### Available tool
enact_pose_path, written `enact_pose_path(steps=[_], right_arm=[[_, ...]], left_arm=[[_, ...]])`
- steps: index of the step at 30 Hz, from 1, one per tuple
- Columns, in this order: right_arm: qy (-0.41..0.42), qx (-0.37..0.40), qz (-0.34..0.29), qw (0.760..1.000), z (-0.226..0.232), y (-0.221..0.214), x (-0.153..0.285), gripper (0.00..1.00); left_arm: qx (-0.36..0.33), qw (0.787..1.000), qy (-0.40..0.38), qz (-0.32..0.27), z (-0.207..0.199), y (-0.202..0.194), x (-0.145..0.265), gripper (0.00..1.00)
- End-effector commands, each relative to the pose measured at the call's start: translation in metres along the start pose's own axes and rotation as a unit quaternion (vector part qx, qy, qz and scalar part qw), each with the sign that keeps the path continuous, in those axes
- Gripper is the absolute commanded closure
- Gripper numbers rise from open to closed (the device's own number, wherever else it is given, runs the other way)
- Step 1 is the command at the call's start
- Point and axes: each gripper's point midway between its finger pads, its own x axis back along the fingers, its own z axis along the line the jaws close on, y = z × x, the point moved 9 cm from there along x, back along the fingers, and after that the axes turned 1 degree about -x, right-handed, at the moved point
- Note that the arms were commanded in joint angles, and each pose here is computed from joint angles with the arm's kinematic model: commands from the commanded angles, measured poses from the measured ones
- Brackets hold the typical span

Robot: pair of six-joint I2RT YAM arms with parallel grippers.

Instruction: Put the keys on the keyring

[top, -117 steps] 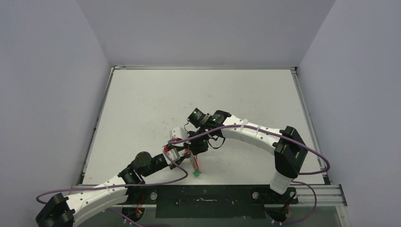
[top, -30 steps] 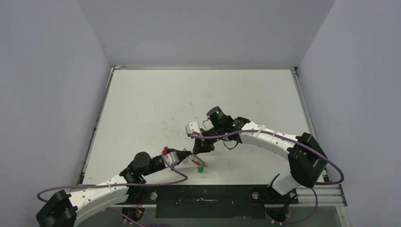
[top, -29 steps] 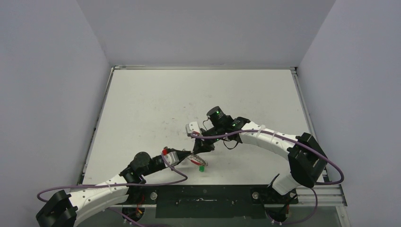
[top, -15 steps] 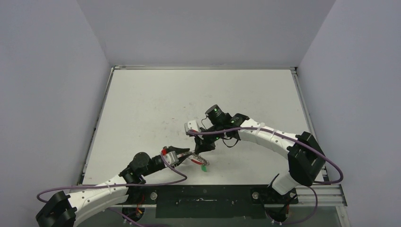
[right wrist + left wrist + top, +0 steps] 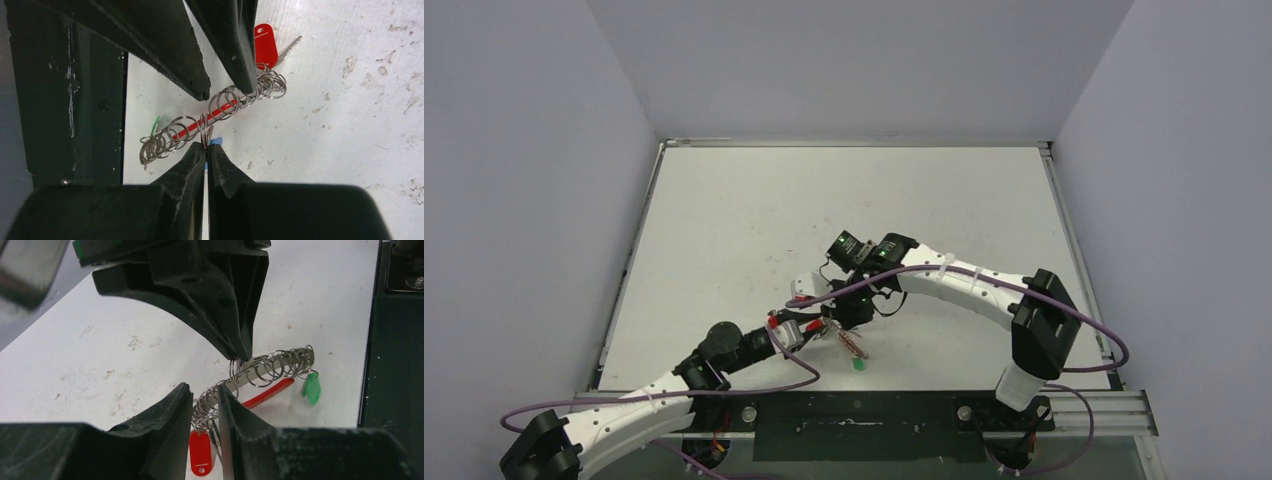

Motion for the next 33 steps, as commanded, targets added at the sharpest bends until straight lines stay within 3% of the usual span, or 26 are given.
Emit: enact_pose_path(steps=[1,9,23,26,33], right_arm=[[-0.017,-0.005,0.032,0.999,-0.003,0.013,0.005,1.0],[-0.009,-0.009,0.019,1.0,-0.006,0.03,-0.001,1.0],[-0.002,-0.004,0.023,1.0,-0.003,0.03,-0.007,1.0],[-0.001,-0.003,0.023,1.0,-0.003,0.03,-0.007,1.0],[0.0,-0.002,0.022,1.0,-0.003,0.031,-0.008,1.0]], left_arm=[[-0.015,1.0,-0.013,-0.013,0.003,0.015,-0.006,0.76],[-0.018,0.998,-0.053,-0.002,-0.001,0.012,-0.014,0.72],[-0.021,0.999,-0.044,-0.007,0.002,0.014,-0.021,0.72],[-0.025,0.999,-0.042,-0.01,0.003,0.015,-0.022,0.74],[-0.03,0.998,-0.052,-0.015,0.002,0.017,-0.023,0.9]])
